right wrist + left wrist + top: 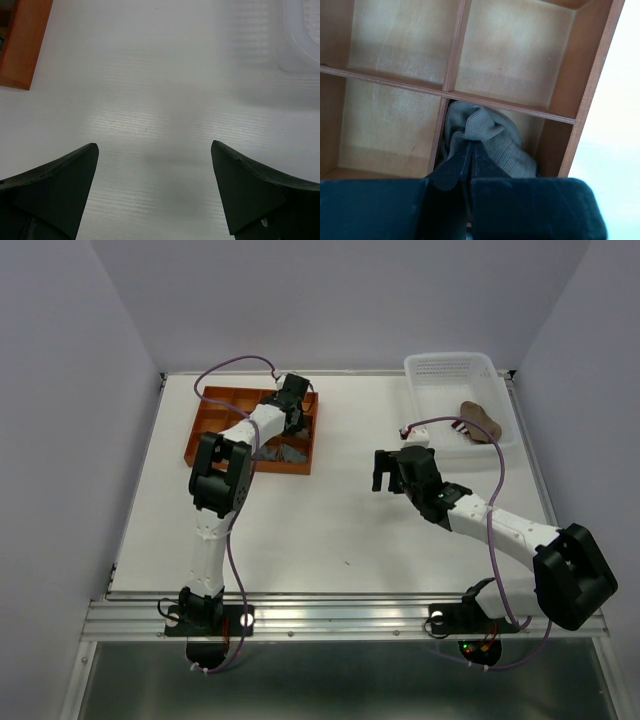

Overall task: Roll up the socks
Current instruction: Place the rolled socks into the container

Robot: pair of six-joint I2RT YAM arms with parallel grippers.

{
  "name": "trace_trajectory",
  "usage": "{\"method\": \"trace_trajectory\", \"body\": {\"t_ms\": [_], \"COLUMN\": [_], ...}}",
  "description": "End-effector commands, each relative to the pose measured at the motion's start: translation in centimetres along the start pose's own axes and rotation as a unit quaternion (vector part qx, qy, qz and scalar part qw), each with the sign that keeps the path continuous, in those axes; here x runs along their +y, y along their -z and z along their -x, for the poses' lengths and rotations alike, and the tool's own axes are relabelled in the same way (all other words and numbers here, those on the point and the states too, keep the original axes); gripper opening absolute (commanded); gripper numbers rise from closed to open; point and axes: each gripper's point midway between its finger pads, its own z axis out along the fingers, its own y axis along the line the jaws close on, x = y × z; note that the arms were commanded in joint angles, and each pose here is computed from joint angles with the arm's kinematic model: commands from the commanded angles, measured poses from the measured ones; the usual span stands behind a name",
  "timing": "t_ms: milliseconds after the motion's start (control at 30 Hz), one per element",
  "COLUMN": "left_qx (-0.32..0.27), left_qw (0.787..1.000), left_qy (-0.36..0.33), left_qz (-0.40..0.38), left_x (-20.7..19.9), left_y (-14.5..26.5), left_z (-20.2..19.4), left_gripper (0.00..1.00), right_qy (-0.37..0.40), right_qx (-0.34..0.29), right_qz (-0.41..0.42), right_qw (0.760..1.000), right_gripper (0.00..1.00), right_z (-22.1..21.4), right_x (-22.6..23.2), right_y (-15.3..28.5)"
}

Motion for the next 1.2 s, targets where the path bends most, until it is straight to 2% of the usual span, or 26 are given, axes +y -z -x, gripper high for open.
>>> {"method": "trace_trajectory", "body": {"t_ms": [0,167,333,467,500,567,600,667,700,733,767,833,867,900,1033,1133,1167], "left_qx": [-0.019,-0.034,-0.077,-0.108,-0.134,-0.145,-0.175,-0.188,-0.21,-0.221,-0.219,-0.243,-0.238,-0.252,-0.272,-0.285,-0.284], "left_qw": [1.0,0.999,0.993,0.987,0.982,0.98,0.973,0.971,0.966,0.963,0.965,0.958,0.96,0.955,0.948,0.944,0.945], "left_qy": [0.015,0.016,0.017,0.026,0.033,0.037,0.045,0.048,0.054,0.059,0.059,0.073,0.072,0.084,0.1,0.106,0.108], "left_qz": [0.0,-0.038,-0.085,-0.112,-0.125,-0.13,-0.141,-0.137,-0.141,-0.139,-0.131,-0.133,-0.128,-0.132,-0.129,-0.129,-0.119], "left_x": [0.4,-1.0,-2.6,-2.6,-2.6,-1.9,-1.6,-0.5,0.1,0.6,1.4,2.4,3.0,3.6,5.1,5.7,6.1], "left_y": [0.7,2.5,7.2,11.7,14.3,16.1,19.0,20.5,22.9,23.9,23.8,26.4,26.1,27.6,27.9,28.5,28.1], "left_z": [1.8,3.7,7.2,9.1,10.5,10.4,11.7,11.3,12.0,12.2,11.4,11.6,10.5,10.6,8.8,8.6,8.2], "left_gripper": [0.0,0.0,0.0,0.11,0.14,0.34,0.49,0.63,0.68,0.79,0.82,0.91,0.92,0.93,0.98,0.99,0.99], "right_qy": [-0.001,-0.003,-0.007,-0.012,-0.012,-0.016,-0.015,-0.019,-0.02,-0.022,-0.024,-0.032,-0.028,-0.03,-0.059,-0.064,-0.078], "right_qx": [-0.015,-0.016,-0.026,-0.037,-0.04,-0.047,-0.049,-0.058,-0.062,-0.071,-0.078,-0.097,-0.103,-0.116,-0.147,-0.146,-0.148], "right_qz": [0.0,0.003,-0.002,-0.013,-0.017,-0.022,-0.029,-0.033,-0.04,-0.057,-0.065,-0.088,-0.091,-0.095,-0.151,-0.177,-0.194], "right_qw": [1.0,1.0,1.0,0.999,0.999,0.999,0.998,0.998,0.997,0.996,0.995,0.991,0.99,0.988,0.976,0.971,0.967], "right_gripper": [1.0,1.0,1.0,1.0,1.0,1.0,1.0,1.0,1.0,1.0,1.0,1.0,1.0,1.0,1.0,1.0,1.0], "right_z": [1.0,1.1,1.6,2.2,2.4,2.8,2.9,3.5,3.8,4.2,4.7,6.5,7.2,8.7,13.1,15.5,16.5], "right_x": [0.0,0.1,-0.1,-0.5,-0.7,-0.9,-1.1,-1.2,-1.4,-2.0,-2.2,-3.2,-3.1,-3.2,-7.0,-9.0,-11.0], "right_y": [-0.2,-0.2,0.1,0.4,0.5,0.7,0.7,0.8,0.9,0.9,1.0,1.0,1.1,1.2,0.3,-1.4,-1.9]}}
